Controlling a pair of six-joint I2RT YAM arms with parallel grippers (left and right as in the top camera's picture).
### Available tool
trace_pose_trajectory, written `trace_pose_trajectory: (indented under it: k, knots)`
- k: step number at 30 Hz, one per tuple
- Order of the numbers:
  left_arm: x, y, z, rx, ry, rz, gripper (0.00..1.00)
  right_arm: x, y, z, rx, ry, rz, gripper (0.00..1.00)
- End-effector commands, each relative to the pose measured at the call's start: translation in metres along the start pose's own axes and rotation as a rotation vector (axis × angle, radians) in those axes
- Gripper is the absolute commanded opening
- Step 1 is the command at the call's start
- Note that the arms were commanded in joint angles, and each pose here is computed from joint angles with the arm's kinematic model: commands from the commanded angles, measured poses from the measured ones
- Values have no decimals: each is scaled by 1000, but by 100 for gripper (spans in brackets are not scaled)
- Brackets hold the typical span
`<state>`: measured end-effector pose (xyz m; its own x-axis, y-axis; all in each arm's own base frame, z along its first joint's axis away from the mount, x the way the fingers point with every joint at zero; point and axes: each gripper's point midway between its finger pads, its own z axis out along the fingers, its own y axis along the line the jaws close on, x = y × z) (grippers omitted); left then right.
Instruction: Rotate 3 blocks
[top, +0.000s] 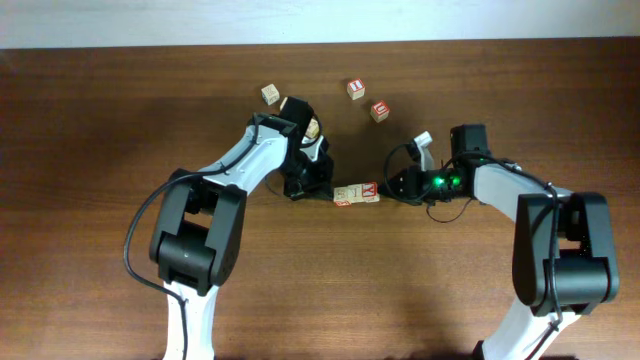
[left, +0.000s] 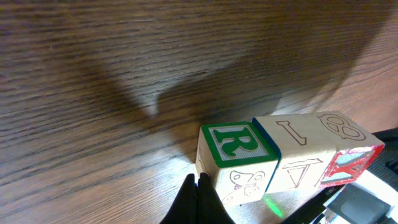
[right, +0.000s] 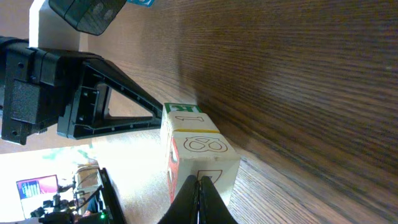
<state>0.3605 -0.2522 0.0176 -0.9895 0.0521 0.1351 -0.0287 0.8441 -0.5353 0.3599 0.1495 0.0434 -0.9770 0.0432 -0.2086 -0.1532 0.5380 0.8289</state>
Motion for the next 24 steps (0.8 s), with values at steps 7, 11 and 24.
trace_pose_trajectory:
  k: [7,11,24]
  knots:
    - [6,-12,4,56,29,9,0,-3,44,20,-70,50,-81,4]
    - [6,-12,4,56,29,9,0,-3,52,26,-74,62,-90,4]
    - [6,-12,4,56,29,9,0,5,69,51,-28,108,-126,4]
